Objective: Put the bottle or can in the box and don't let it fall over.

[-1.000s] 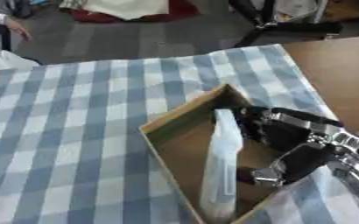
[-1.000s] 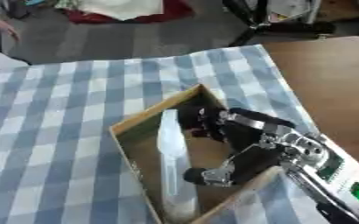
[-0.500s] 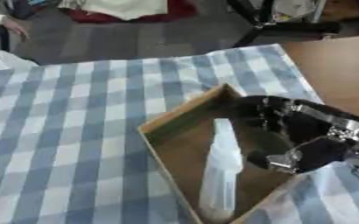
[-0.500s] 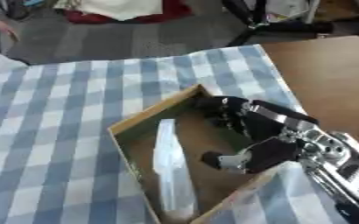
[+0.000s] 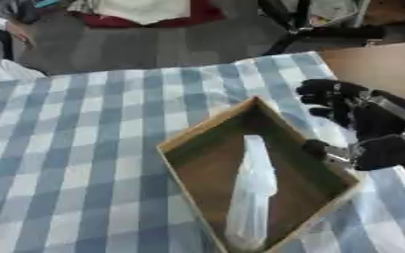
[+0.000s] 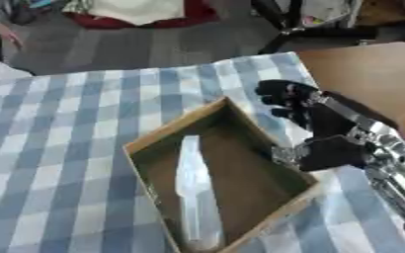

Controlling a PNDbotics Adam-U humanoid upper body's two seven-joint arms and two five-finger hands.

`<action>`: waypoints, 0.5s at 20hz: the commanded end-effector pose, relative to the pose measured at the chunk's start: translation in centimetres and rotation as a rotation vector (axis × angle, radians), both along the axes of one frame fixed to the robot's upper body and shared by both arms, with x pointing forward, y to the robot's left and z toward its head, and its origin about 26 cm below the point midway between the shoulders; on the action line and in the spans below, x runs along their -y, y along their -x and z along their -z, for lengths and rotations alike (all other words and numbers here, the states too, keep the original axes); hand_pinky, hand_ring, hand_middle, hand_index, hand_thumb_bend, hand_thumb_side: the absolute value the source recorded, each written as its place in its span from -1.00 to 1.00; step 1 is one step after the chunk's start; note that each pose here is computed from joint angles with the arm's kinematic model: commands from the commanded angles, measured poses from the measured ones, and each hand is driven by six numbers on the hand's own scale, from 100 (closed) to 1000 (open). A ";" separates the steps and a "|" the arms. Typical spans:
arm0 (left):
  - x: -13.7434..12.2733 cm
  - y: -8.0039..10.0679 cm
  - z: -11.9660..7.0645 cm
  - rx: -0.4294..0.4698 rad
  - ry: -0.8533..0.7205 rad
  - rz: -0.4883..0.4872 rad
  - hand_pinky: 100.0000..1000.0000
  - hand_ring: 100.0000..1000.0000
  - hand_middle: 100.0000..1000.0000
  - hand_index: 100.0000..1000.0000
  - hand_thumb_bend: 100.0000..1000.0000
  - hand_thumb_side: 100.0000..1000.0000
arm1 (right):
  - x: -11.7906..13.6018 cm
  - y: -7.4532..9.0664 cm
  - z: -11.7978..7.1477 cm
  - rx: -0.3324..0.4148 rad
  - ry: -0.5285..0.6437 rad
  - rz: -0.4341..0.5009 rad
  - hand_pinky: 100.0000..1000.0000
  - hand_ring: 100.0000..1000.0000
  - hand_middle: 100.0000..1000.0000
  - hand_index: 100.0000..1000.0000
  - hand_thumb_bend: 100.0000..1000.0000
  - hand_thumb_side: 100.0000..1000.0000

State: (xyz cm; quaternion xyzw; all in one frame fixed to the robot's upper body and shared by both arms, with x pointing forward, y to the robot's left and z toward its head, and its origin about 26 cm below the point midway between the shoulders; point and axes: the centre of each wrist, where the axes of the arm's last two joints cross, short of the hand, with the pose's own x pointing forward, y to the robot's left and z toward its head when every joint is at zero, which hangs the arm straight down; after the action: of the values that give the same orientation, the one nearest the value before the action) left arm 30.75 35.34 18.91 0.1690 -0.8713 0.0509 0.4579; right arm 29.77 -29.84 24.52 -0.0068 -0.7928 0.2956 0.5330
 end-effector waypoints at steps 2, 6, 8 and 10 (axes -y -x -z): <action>-0.8 0.3 -1.0 0.024 -0.028 -0.027 1.00 0.66 0.56 0.55 -0.25 0.04 | 0.7 0.4 -2.1 0.093 -0.014 0.083 1.00 1.00 0.89 0.89 -0.29 -1.00; -0.7 0.3 -1.0 0.024 -0.026 -0.027 1.00 0.66 0.55 0.55 -0.25 0.04 | 1.0 0.2 -2.3 0.112 -0.053 0.149 1.00 1.00 0.86 0.88 -0.31 -1.00; -0.7 0.3 -0.9 0.024 -0.024 -0.027 1.00 0.66 0.55 0.55 -0.25 0.03 | 1.1 0.2 -2.4 0.119 -0.074 0.174 1.00 0.99 0.83 0.87 -0.31 -1.00; -0.8 0.3 -0.9 0.024 -0.023 -0.029 1.00 0.66 0.55 0.55 -0.25 0.03 | 1.3 0.1 -2.4 0.132 -0.100 0.207 1.00 0.97 0.81 0.85 -0.30 -1.00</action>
State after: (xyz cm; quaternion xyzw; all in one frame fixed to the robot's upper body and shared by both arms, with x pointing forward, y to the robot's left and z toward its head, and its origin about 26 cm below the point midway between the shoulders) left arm 30.70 35.48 18.92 0.1716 -0.8715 0.0543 0.4562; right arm 29.79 -30.79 25.97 -0.0683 -0.8264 0.2072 0.5191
